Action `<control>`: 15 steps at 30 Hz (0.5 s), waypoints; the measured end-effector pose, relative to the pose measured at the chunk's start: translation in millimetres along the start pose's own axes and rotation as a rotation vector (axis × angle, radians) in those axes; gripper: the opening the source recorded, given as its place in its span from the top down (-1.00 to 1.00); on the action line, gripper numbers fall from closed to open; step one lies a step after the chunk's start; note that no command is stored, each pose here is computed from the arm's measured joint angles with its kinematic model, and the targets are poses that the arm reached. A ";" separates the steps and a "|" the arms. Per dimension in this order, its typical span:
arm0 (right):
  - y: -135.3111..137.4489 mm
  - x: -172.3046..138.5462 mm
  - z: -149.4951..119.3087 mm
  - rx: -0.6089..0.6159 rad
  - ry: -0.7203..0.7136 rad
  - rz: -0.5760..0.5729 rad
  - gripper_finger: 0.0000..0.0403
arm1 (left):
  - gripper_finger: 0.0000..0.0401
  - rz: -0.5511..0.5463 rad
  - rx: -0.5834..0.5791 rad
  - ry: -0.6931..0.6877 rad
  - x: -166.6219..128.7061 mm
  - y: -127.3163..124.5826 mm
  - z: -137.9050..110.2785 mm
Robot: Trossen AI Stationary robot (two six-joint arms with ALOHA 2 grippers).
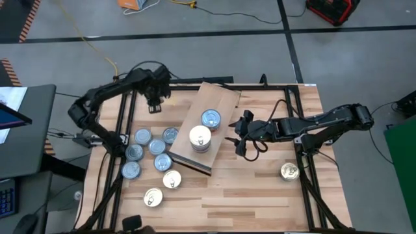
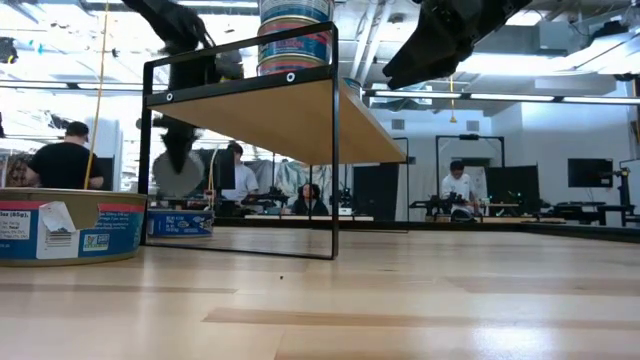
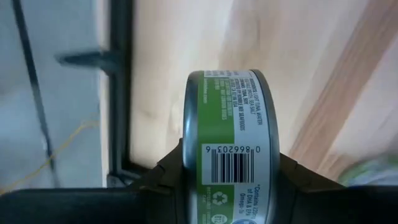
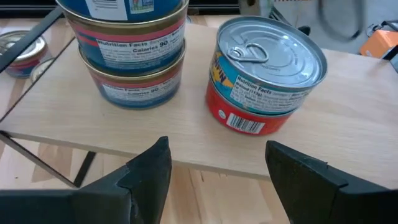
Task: Stack canned seafood by type on shelf
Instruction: Put the green white tuna can on the shelf
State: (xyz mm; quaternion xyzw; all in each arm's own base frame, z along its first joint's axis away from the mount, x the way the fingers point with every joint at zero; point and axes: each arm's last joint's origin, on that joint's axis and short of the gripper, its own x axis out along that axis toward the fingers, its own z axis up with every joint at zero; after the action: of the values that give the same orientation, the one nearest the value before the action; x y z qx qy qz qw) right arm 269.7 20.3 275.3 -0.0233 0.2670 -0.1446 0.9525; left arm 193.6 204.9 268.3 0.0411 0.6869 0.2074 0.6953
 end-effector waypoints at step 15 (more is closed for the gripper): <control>-15.7 -21.6 12.0 0.063 -0.099 -0.068 -0.42 | 0.36 -0.243 -0.430 -0.819 -105.8 11.7 -11.3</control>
State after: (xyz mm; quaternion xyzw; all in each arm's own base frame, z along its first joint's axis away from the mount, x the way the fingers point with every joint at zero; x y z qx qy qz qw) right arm 254.1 11.1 298.3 -0.0095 0.2141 -0.1837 0.9593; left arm 183.0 176.5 370.9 -0.1060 0.2977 0.2288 0.9207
